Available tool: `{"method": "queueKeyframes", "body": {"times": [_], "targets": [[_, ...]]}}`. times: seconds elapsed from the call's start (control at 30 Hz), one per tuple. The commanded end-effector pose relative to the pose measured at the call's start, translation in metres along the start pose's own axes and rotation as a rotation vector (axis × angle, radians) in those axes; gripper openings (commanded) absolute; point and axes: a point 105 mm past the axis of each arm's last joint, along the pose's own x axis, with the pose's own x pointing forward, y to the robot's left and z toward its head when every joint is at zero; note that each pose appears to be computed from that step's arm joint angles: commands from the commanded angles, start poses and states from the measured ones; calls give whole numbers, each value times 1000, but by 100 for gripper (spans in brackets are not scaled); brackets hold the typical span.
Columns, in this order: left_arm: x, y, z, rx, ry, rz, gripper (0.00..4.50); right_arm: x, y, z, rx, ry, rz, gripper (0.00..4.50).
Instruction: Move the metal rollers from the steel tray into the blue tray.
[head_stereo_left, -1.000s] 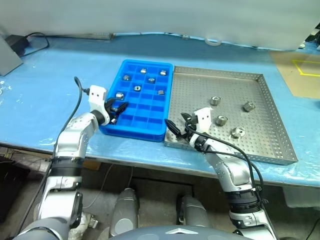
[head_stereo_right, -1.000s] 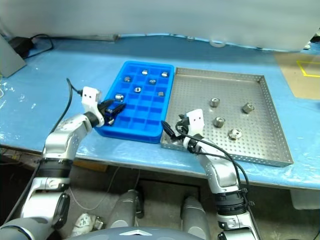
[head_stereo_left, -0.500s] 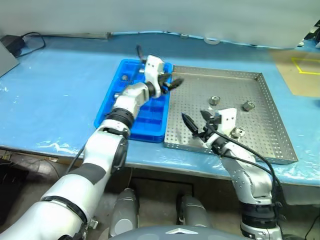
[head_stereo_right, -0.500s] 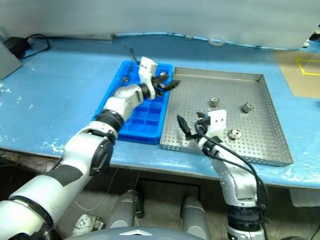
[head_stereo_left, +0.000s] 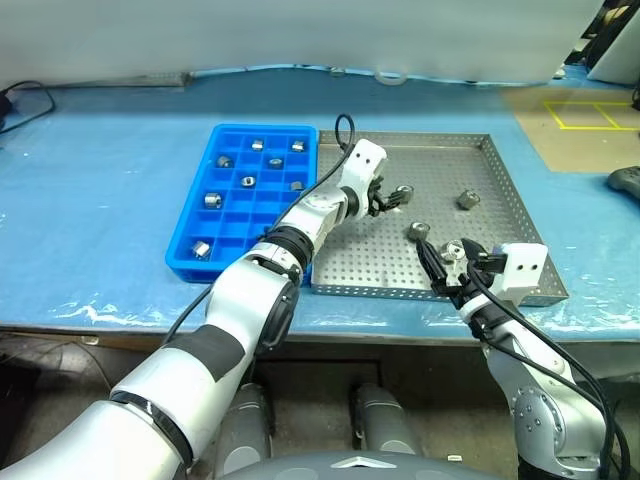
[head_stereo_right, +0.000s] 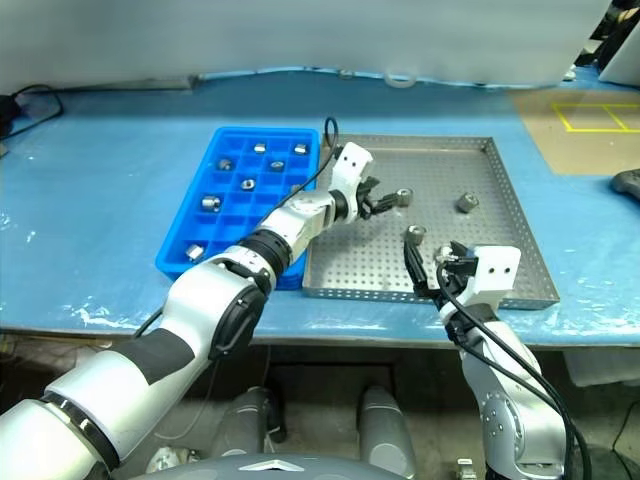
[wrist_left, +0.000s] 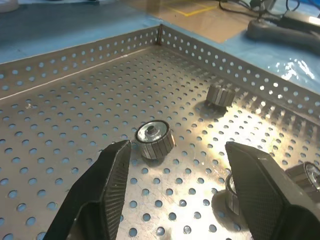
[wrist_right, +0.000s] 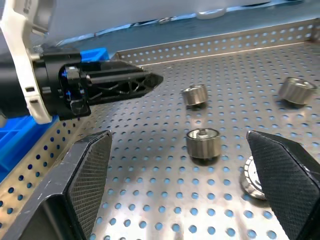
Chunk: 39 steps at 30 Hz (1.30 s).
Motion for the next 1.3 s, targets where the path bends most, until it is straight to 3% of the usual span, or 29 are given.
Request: {"method": "queueKeyframes", "body": {"times": [0.03, 0.27, 0.7, 0.97, 1.3], "targets": [[22, -57, -1, -3, -15, -119, 328, -10, 0, 17, -12, -58, -15, 450], [28, -84, -9, 33, 6, -187, 328, -23, -4, 20, -26, -60, -70, 450], [31, -99, -25, 37, 64, -182, 328, -49, -9, 18, -29, -67, -208, 450], [28, -80, -47, 102, 145, -47, 328, -58, -9, 15, -26, -65, -250, 450], [20, -54, -61, 56, 167, 83, 328, -47, -10, 9, -41, -41, -215, 450]]}}
